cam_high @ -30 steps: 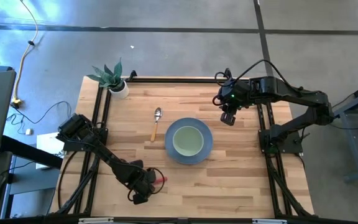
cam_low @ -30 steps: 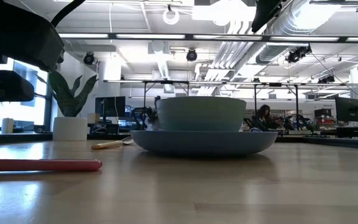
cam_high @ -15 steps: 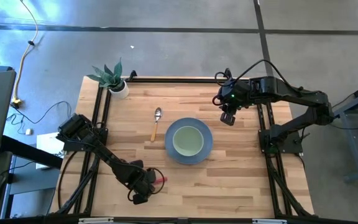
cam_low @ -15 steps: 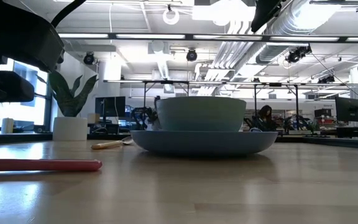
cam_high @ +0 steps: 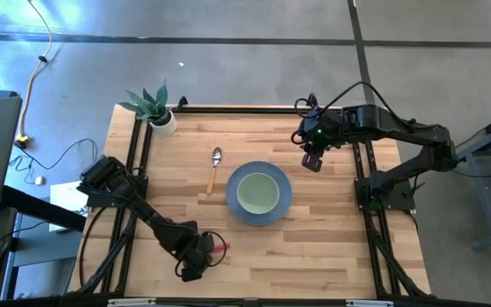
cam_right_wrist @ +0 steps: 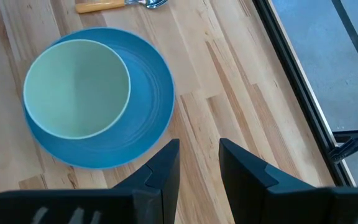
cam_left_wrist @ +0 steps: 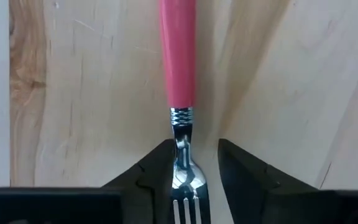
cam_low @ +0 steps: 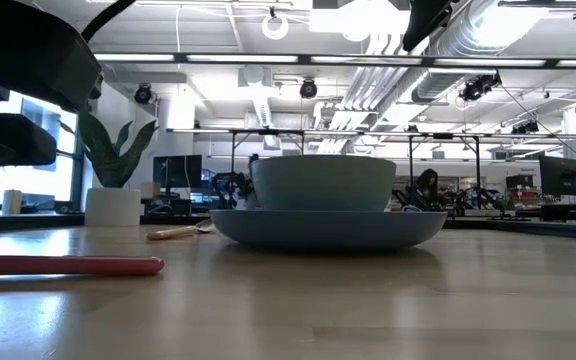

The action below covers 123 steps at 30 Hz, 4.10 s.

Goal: Set table place
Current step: Put the pink fork to the right of the blue plate

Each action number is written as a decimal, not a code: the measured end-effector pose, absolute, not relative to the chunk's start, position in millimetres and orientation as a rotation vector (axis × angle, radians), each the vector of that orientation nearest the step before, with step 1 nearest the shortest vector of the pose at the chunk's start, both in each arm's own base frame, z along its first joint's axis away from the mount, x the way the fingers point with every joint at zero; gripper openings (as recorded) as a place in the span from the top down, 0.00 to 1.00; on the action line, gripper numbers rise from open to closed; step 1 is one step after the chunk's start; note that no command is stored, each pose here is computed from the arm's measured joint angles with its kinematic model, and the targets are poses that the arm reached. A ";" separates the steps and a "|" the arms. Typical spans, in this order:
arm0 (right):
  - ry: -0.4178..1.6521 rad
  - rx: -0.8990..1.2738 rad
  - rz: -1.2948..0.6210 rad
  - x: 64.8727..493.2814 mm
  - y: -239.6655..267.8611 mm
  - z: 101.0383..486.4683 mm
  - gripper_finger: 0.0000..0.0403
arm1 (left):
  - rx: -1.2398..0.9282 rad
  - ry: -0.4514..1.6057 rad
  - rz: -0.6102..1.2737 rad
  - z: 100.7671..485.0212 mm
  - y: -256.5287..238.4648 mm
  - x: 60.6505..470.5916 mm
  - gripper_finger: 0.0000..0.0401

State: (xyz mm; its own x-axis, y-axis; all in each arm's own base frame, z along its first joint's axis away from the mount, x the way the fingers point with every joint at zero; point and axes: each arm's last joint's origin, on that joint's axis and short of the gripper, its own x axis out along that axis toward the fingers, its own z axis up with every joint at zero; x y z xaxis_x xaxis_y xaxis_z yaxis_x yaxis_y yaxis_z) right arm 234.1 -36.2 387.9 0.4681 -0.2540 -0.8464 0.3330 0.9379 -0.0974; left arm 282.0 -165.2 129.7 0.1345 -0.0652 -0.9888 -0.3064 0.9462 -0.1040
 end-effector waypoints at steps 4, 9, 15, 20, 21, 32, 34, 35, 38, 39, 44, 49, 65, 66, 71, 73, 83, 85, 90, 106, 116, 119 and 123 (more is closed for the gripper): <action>1.021 0.086 -0.361 234.1 -36.2 387.9 0.74 | -0.286 1.436 0.159 129.5 -159.3 285.0 0.80; 1.021 0.088 -0.362 234.1 -36.3 387.9 0.74 | -0.272 1.435 0.153 129.4 -157.1 286.0 0.97; 1.020 0.088 -0.362 234.2 -36.2 388.0 0.74 | -0.292 1.432 0.167 130.5 -157.0 285.8 0.98; 1.018 0.092 -0.353 234.6 -36.0 388.1 0.74 | -0.290 1.398 0.209 138.7 -154.2 283.4 0.99; 1.013 0.093 -0.352 234.9 -36.0 388.3 0.74 | -0.280 1.388 0.238 140.9 -151.7 282.3 0.99; 0.972 0.083 -0.268 245.5 -22.7 388.0 0.74 | -0.346 1.271 0.299 184.2 -113.9 284.9 1.00; 0.984 0.068 -0.236 251.7 -16.9 384.2 0.74 | -0.356 1.253 0.292 194.0 -106.0 284.1 1.00; 0.990 0.061 -0.213 256.7 -14.1 381.4 0.74 | -0.355 1.251 0.292 200.9 -101.5 283.1 1.00; 0.987 0.027 -0.134 276.8 -6.8 371.3 0.74 | -0.327 1.254 0.310 220.0 -88.0 284.6 1.00; 0.978 0.006 -0.113 284.3 -5.0 367.9 0.74 | -0.299 1.263 0.325 225.4 -83.6 284.9 1.00; 0.925 -0.008 0.064 318.9 0.1 350.5 0.74 | -0.193 1.246 0.327 258.7 -66.9 293.4 1.00; 0.901 0.141 0.255 325.8 -7.9 346.8 0.74 | -0.117 1.282 0.303 270.6 -60.4 292.2 1.00; 0.905 0.462 0.536 366.6 -38.1 301.1 0.74 | -0.072 1.286 0.252 269.4 -62.9 294.4 1.00; 0.879 0.472 0.558 370.5 -41.4 299.3 0.74 | -0.071 1.285 0.250 269.4 -63.7 294.4 1.00; 0.810 0.539 0.621 383.3 -60.1 288.0 0.74 | -0.053 1.251 0.213 270.6 -68.4 297.1 1.00; 0.809 0.563 0.623 385.0 -68.5 282.3 0.74 | -0.055 1.247 0.209 270.7 -68.9 297.4 1.00; 0.796 0.787 0.811 406.5 -77.1 251.3 0.74 | -0.023 1.251 0.189 270.7 -68.2 297.5 1.00; 0.785 0.805 0.845 411.9 -74.8 247.7 0.74 | -0.014 1.252 0.184 270.8 -67.7 297.7 1.00; 0.815 0.856 0.889 423.5 -66.4 230.0 0.74 | -0.010 1.249 0.183 270.8 -67.6 297.9 1.00; 0.846 0.936 0.991 438.6 -53.6 207.6 0.74 | -0.004 1.248 0.177 270.9 -67.9 298.0 1.00; 0.811 0.931 0.901 435.4 -79.7 206.7 0.74 | -0.003 1.246 0.170 270.9 -72.1 297.1 1.00; 0.816 0.916 0.920 436.6 -71.9 206.5 0.74 | 0.007 1.245 0.171 270.9 -71.4 297.3 1.00; 0.836 0.880 0.918 436.5 -60.6 203.8 0.74 | 0.017 1.240 0.185 271.0 -70.9 297.4 1.00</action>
